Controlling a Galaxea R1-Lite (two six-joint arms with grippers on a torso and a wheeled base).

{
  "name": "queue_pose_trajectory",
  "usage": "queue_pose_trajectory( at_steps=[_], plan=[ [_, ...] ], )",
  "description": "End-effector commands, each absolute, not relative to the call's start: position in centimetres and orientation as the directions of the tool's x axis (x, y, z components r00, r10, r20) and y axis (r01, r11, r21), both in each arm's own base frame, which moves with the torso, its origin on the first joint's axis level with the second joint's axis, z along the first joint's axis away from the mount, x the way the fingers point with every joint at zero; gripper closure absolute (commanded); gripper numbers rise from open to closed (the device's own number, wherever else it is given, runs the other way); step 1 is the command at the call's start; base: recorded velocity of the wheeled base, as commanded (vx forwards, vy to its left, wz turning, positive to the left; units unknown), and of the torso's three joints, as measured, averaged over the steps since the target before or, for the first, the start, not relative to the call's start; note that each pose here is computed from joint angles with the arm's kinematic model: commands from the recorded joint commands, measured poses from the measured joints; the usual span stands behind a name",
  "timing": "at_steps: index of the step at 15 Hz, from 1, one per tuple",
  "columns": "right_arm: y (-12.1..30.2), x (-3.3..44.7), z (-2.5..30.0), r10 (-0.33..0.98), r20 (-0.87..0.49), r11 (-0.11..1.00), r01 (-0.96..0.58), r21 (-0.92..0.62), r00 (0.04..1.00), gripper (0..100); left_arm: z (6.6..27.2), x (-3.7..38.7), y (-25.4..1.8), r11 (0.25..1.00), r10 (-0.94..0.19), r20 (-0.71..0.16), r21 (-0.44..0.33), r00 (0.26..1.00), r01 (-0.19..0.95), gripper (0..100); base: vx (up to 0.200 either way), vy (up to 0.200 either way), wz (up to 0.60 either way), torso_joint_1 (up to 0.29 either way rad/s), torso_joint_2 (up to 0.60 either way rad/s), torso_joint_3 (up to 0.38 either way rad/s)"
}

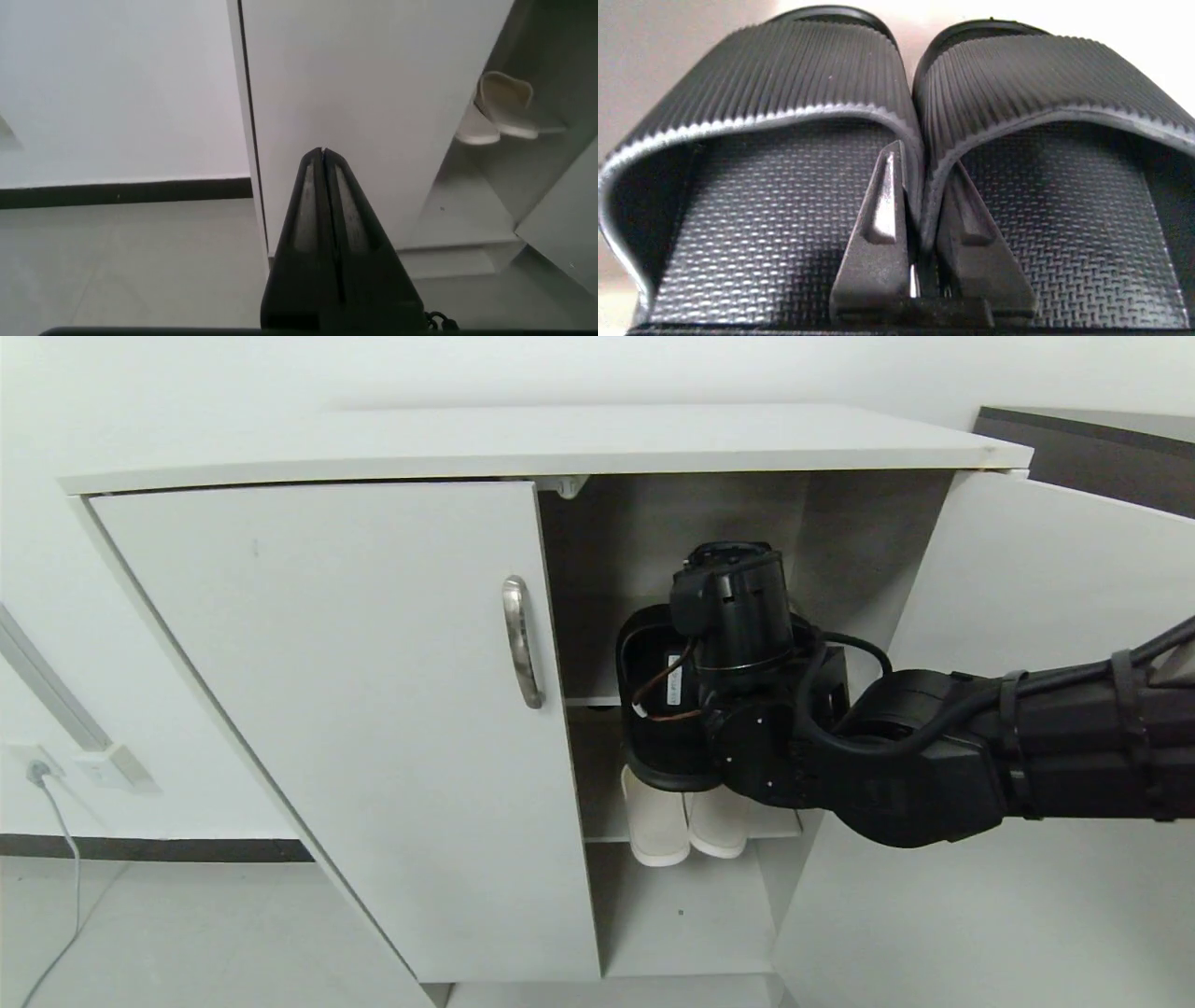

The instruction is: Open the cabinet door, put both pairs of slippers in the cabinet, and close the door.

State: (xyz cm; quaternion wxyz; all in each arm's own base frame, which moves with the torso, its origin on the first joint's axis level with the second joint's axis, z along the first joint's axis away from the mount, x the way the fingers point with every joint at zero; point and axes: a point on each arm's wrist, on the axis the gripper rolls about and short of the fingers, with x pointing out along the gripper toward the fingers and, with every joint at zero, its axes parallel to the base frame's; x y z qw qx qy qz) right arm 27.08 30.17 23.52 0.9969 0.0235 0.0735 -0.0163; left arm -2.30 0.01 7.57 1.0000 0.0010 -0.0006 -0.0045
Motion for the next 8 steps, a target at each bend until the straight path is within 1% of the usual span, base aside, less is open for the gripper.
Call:
queue_pose_trajectory(
  at_steps=[1, 4, 8],
  plan=[
    [30.37, 27.20, 23.22, -0.028, -0.152, 0.999, 0.034, 0.038, 0.988, 100, 7.57, -2.29, 0.01, 1.000, -0.009, 0.000, 0.003, 1.000, 0.009, 100, 0.200, 0.000, 0.00, 0.002, 0.00, 0.002],
    [30.42, 27.56, 22.89, -0.033, -0.153, 0.999, 0.037, 0.025, 0.988, 100, 7.57, -2.29, 0.01, 1.000, -0.009, 0.000, 0.003, 1.000, 0.009, 100, 0.200, 0.000, 0.00, 0.005, 0.01, -0.002],
    [30.43, 27.49, 22.91, -0.033, -0.151, 0.999, 0.037, 0.027, 0.988, 100, 7.57, -2.29, 0.01, 1.000, -0.009, 0.000, 0.002, 1.000, 0.009, 100, 0.000, 0.000, 0.00, 0.000, 0.00, 0.000]
  ],
)
